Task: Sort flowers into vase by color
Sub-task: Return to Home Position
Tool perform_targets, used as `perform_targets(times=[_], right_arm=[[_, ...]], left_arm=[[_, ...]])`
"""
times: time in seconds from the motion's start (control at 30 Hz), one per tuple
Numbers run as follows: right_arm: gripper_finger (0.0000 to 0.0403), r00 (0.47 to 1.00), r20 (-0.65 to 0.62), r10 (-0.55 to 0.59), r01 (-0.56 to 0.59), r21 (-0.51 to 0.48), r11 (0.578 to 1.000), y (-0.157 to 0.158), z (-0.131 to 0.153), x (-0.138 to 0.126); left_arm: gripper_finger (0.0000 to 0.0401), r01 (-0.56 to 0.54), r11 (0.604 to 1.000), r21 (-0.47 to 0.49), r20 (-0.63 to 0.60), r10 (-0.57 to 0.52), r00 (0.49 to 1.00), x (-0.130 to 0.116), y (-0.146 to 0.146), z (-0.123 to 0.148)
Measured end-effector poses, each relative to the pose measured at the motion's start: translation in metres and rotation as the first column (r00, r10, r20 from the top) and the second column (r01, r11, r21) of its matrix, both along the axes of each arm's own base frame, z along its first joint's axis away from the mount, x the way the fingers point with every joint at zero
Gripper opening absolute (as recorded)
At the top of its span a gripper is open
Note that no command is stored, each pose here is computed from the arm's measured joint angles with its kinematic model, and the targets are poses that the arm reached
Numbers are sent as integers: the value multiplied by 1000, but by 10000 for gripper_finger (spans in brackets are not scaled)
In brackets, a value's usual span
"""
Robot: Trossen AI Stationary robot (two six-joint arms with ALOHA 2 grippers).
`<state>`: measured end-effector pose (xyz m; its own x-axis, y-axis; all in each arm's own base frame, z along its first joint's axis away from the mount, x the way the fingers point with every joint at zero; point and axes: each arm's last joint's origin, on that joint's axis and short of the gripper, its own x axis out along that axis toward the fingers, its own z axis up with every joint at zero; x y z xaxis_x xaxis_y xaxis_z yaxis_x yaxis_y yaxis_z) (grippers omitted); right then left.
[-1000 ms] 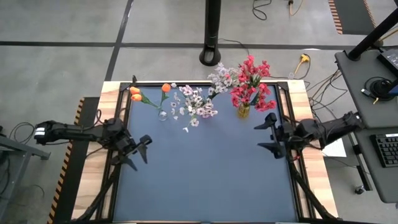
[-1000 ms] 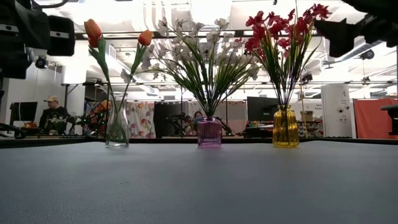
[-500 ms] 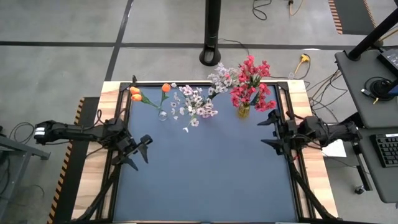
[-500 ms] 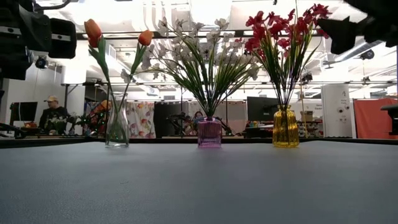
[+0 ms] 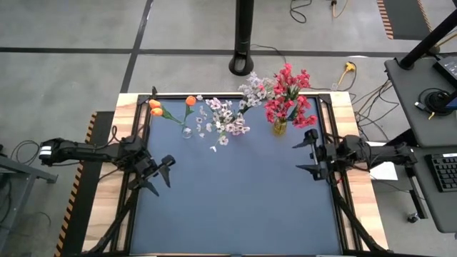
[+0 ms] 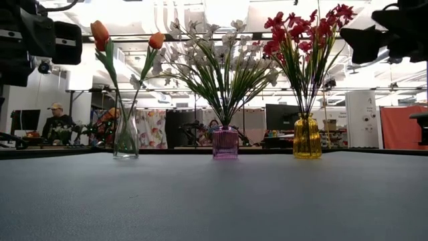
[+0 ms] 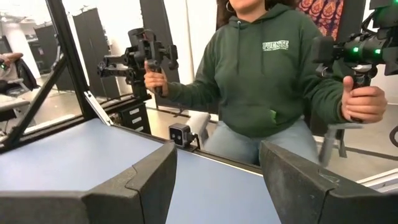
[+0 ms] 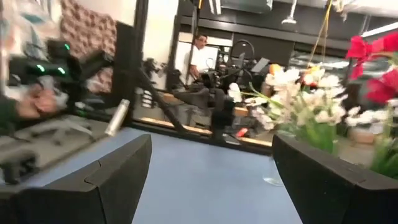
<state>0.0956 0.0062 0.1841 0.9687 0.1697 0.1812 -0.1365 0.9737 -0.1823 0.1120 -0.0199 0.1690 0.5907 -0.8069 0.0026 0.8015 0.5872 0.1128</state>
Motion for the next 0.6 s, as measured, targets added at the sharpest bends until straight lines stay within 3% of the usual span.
perform_targets(times=[0.07, 0.17, 0.4, 0.6], right_arm=[[325, 998, 4, -67, 67, -28, 997, -2, 0, 1], [325, 992, 3, -130, 130, 17, 991, -4, 0, 1], [325, 991, -27, -128, 131, 132, 983, -4, 0, 1], [325, 991, -29, -127, 130, 136, 982, -4, -1, 1]], left_arm=[[212, 0, 1000, -1, -11, 0, 1000, 0, 0, -1], [212, 0, 1000, -2, -14, 0, 1000, 0, 0, -1], [212, 0, 999, -48, -69, -3, 998, 0, 0, 0], [212, -1, 998, -55, -78, -3, 997, 0, 0, 0]])
